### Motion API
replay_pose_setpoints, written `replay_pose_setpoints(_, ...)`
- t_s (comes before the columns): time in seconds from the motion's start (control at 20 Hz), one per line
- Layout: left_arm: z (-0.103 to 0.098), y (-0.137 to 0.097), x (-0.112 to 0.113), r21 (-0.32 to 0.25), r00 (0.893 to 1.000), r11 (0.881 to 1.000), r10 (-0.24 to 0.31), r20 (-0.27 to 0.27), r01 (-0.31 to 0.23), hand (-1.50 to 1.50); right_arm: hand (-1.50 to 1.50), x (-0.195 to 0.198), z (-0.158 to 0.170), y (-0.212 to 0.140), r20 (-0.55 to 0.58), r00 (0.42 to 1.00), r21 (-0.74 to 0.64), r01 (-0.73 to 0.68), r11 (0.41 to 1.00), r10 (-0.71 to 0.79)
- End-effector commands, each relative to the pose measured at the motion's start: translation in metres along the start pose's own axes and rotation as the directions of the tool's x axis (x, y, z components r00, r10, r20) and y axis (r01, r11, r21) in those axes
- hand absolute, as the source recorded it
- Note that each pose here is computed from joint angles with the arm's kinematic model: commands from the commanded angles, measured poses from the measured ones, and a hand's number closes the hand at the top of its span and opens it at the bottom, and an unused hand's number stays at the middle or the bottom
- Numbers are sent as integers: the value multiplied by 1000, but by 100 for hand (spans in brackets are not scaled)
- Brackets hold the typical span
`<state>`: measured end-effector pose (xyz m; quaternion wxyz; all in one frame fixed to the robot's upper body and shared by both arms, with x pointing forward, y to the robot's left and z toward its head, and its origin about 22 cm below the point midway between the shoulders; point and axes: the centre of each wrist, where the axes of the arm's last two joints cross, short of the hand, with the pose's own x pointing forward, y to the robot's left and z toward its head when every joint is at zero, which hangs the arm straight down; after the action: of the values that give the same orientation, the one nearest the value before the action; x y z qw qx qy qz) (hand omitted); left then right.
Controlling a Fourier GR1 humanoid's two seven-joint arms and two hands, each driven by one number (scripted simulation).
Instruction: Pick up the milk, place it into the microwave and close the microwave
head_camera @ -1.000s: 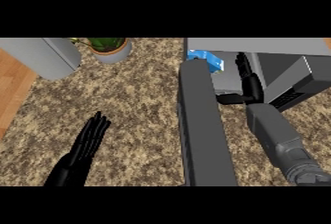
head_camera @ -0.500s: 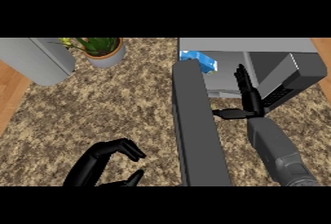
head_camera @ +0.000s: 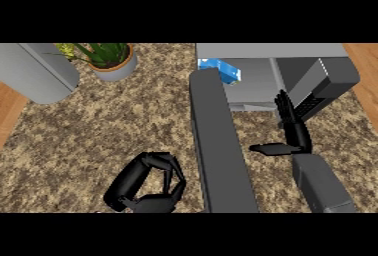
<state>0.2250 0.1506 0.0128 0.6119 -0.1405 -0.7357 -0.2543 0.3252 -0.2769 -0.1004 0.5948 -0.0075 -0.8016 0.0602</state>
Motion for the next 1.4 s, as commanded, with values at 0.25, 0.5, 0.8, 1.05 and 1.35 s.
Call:
replay_pose_setpoints(0.25, -24, -40, -39, -174, 997, 985, -29, -77, 15, 150, -150, 14, 41, -31, 43, 999, 24, 7, 1000, -8)
replay_pose_setpoints(0.5, -42, -70, -51, -271, 996, 962, -4, -90, -21, 150, -150, 30, 70, -54, 49, 999, 10, 6, 1000, -7)
replay_pose_setpoints(0.8, -47, -110, -43, -320, 991, 946, -88, -99, 52, 150, -150, 74, 78, -60, 99, 995, 14, 18, 1000, -20)
replay_pose_setpoints(1.05, -63, -119, -43, -212, 995, 976, -74, -74, 57, 150, -150, 91, 86, -74, 131, 985, 61, 104, 993, -111)
replay_pose_setpoints(1.35, -74, -125, -28, -45, 998, 999, -24, -52, 22, 150, -150, 116, 69, -75, 156, 976, 117, 138, 984, -155)
